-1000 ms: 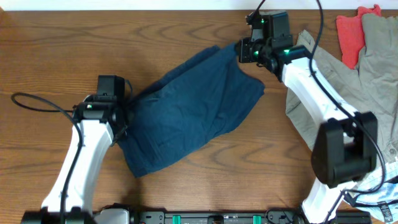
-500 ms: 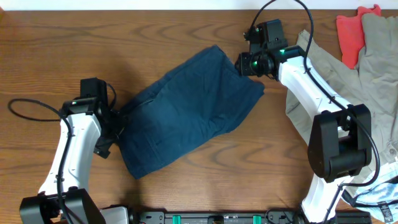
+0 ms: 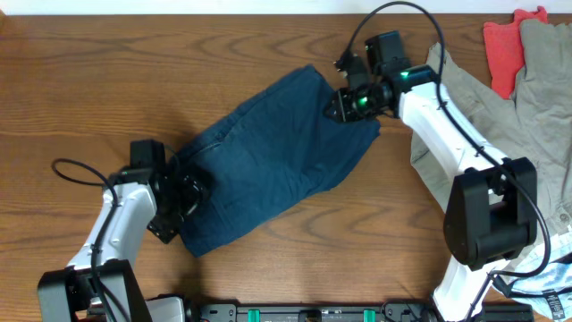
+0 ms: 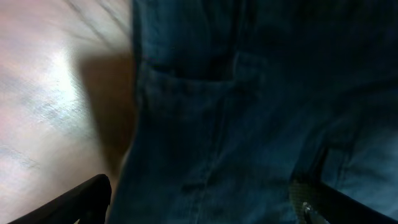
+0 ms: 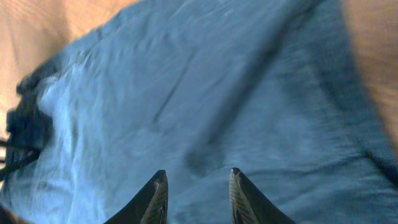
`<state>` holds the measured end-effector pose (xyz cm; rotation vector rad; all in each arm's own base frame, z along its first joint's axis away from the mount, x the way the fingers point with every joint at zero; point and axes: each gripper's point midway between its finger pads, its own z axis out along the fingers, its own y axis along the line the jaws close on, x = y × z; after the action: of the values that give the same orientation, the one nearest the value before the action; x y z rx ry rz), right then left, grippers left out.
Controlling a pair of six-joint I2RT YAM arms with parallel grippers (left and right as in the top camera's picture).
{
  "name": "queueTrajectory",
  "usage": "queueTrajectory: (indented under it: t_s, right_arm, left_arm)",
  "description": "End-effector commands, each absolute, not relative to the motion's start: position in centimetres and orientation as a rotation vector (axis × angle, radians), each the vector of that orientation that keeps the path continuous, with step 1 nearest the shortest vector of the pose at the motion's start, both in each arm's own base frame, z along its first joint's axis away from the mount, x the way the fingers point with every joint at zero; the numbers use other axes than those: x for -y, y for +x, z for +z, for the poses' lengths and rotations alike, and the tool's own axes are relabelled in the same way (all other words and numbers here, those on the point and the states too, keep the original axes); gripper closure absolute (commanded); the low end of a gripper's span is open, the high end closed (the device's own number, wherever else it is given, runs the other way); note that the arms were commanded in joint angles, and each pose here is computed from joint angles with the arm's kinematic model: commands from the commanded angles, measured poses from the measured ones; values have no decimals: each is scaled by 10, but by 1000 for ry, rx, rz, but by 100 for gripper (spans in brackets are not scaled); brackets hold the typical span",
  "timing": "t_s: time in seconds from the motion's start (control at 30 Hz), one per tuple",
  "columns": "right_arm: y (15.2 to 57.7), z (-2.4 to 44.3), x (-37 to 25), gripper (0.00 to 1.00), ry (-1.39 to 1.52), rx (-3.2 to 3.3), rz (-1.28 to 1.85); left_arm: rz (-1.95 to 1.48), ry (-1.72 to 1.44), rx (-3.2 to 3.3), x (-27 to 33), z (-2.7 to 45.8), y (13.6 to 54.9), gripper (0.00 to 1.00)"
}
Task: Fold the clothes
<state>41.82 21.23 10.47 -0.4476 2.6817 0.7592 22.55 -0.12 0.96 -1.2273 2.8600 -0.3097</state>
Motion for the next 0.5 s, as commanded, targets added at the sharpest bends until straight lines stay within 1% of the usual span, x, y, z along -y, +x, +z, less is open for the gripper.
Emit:
queueTrajectory:
  t_s: [0.0,0.07,0.13,0.17,0.23,0.27,0.37,0.43,0.47]
  right_arm:
    - [409,119,-231,69,-581,-2633,739]
    - [406,114,-233,71,-597,-2649,679]
    - [402,110,-236,73,-618,-2662,623]
    - [400,108,-238,73,-629,-2667,603]
    - [396,105,-243,74,-655,-2669,575]
    - [393,103,-245,75,-667,-2671,564]
    - [387,96,-252,80,-694,-2684,562]
    - [380,88,-257,86,-716,-2704,568]
    - [376,82,-261,87,-733,-2716,579]
  left_arm:
    - [-394,-1176,-2881,11,-5,219,11]
    - [-408,-1160,-2861,12,-11,221,28]
    - [-413,-1147,-2840,11,-15,224,41]
    - [-416,-1129,-2833,11,-15,227,55]
    - [-419,-1085,-2826,10,-14,232,91]
    - [-419,-1064,-2828,9,-12,234,94]
    - [-409,-1009,-2867,9,-1,235,94]
    - [-391,-996,-2897,8,12,235,94]
    - [-366,-1000,-2912,5,21,234,94]
